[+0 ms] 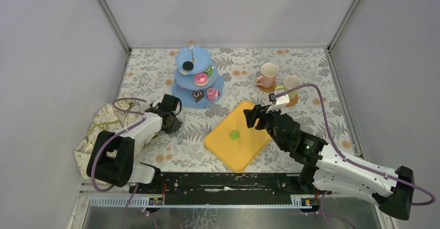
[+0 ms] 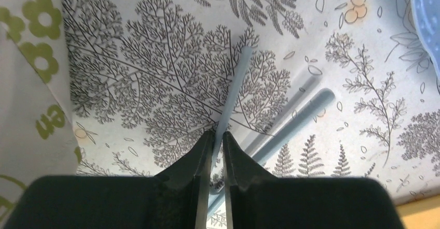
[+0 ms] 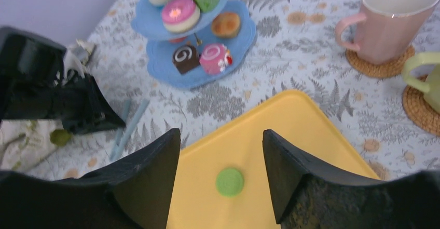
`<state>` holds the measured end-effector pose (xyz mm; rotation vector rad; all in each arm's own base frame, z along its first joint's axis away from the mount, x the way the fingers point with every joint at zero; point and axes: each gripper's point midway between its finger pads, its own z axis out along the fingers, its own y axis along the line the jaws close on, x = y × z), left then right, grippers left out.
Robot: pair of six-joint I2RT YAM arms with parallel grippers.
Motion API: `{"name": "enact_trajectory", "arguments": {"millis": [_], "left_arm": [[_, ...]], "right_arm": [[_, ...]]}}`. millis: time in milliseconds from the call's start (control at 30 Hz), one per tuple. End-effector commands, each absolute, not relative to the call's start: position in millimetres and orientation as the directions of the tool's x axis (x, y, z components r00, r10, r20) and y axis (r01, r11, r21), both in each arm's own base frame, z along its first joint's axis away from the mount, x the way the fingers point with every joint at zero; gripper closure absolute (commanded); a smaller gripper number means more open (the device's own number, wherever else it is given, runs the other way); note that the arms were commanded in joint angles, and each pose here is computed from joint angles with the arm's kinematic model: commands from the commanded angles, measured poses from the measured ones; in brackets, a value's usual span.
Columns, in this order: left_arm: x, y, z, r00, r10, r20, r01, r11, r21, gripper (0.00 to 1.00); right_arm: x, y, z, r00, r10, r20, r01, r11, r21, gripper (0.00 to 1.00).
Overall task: Serve the afternoon tea
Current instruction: Pick up the clamp from the center of the board.
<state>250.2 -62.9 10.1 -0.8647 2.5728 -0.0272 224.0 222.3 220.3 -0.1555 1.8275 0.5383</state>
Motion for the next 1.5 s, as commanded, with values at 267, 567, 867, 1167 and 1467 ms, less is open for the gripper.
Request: {"name": "enact_trajectory", "arguments": {"millis": [267, 567, 867, 1167, 1467], "left_arm": [[235, -89, 20, -0.632, -0.735, -0.244, -0.667, 0.677, -0.311, 1.00], [245, -102, 51, -0.580, -0.785, -0.219, -0.665, 0.611, -0.429, 1.00], [240, -135, 65, -0.605, -0.779, -0.167, -0.634, 0.598, -0.490, 1.00], [240, -168, 84, -0.645, -0.756, -0.112, -0.599, 0.591, -0.540, 1.00], [238, -187, 100, -0.670, -0.741, -0.044, -0.586, 0.564, -0.582, 1.00]], "right_arm": [[238, 258, 230, -0.303, 0.010, -0.953, -0.466, 0.870, 0.157, 0.00], [225, 281, 206, -0.343, -0.103, -0.934, -0.559, 0.821, 0.115, 0.08], [198, 309, 189, -0.303, -0.266, -0.915, -0.617, 0.786, -0.024, 0.14], [174, 345, 168, -0.230, -0.410, -0.883, -0.654, 0.737, -0.172, 0.13], [164, 374, 153, -0.142, -0.501, -0.854, -0.640, 0.705, -0.307, 0.12]]}}
